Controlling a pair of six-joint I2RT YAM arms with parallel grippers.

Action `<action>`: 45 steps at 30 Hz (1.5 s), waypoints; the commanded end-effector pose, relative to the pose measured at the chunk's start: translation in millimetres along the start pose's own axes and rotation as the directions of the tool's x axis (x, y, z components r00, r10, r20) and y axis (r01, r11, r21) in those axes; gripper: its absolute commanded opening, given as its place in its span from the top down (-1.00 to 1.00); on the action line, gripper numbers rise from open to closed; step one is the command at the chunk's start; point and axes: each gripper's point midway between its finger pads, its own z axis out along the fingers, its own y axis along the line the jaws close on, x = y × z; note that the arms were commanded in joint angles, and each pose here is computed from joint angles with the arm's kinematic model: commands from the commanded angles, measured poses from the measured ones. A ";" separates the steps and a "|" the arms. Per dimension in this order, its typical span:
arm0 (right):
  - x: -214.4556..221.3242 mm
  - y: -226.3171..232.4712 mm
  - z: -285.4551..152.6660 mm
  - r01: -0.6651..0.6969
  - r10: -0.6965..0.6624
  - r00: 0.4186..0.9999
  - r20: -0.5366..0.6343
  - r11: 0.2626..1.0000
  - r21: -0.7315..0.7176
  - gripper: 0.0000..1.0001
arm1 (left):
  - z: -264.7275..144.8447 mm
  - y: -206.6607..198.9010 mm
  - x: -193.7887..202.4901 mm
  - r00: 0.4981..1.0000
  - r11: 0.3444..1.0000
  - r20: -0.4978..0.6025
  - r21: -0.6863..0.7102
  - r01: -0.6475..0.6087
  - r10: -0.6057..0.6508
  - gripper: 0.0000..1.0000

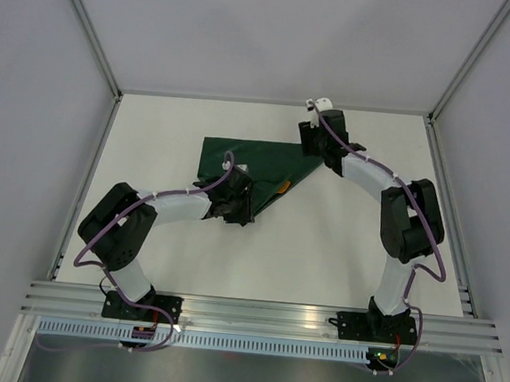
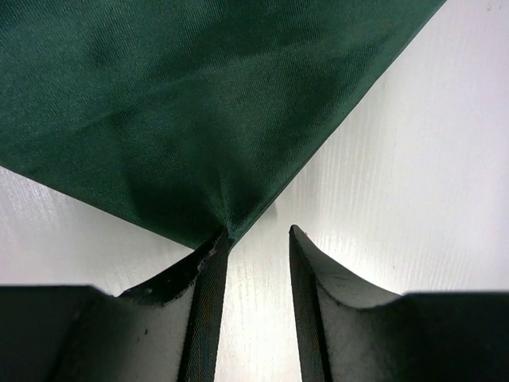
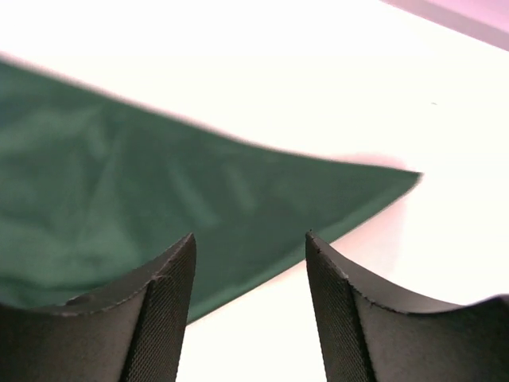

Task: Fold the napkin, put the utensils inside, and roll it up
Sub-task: Fold the napkin at the center of the board.

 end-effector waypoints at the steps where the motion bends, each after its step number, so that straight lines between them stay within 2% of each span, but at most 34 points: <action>1: 11.5 -49.9 10.6 -0.214 0.218 0.971 -0.100 0.976 0.043 -0.29 | -8.7 3.6 2.9 1.000 1.000 0.005 -0.017 0.011 -0.011 0.16; 3: 1.8 -67.1 16.3 -0.301 0.305 0.948 -0.097 0.952 0.049 -0.30 | -9.2 6.2 4.7 1.000 1.000 0.002 -0.024 0.005 -0.005 0.16; 4: 17.5 -78.9 21.8 -0.345 0.348 0.926 -0.146 0.937 0.047 -0.30 | -10.7 7.0 4.8 1.000 1.000 0.002 -0.028 0.005 -0.005 0.16; 8: 32.2 -104.9 31.1 -0.451 0.456 0.870 -0.189 0.890 0.071 -0.30 | -13.5 11.9 9.0 1.000 0.999 -0.004 -0.039 0.001 -0.002 0.15; 13: 47.5 -110.2 32.5 -0.549 0.548 0.803 -0.234 0.833 0.068 -0.31 | -17.3 18.7 12.5 1.000 0.998 -0.003 -0.059 -0.002 0.002 0.15; 23: 81.0 -88.3 37.5 -0.683 0.656 0.671 -0.345 0.729 0.058 -0.33 | -26.5 29.4 19.3 1.000 0.997 0.000 -0.079 -0.002 0.002 0.14; 33: 105.2 -91.6 44.1 -0.741 0.715 0.605 -0.351 0.666 0.080 -0.30 | -28.8 28.6 21.3 1.000 0.998 -0.004 -0.069 0.000 0.000 0.14; 35: 105.1 -91.6 45.8 -0.748 0.720 0.602 -0.347 0.660 0.071 -0.26 | -29.8 28.6 21.2 1.000 0.998 -0.002 -0.067 -0.001 0.001 0.14; 39: 101.9 -91.2 48.7 -0.766 0.732 0.592 -0.337 0.641 0.046 0.02 | -33.4 24.5 20.2 1.000 0.999 0.001 -0.047 -0.008 0.008 0.15; 41: 99.0 -91.1 49.8 -0.768 0.733 0.595 -0.330 0.639 0.036 0.07 | -34.6 22.8 19.3 1.000 0.999 0.002 -0.040 -0.011 0.011 0.15; 44: 93.0 -89.0 50.8 -0.773 0.733 0.599 -0.321 0.634 0.004 0.29 | -35.6 21.6 21.2 1.000 0.999 -0.007 -0.029 -0.021 0.021 0.15; 45: 87.6 -89.1 51.4 -0.775 0.735 0.605 -0.307 0.632 -0.014 0.43 | -35.6 21.2 22.6 1.000 0.999 -0.013 -0.024 -0.023 0.023 0.15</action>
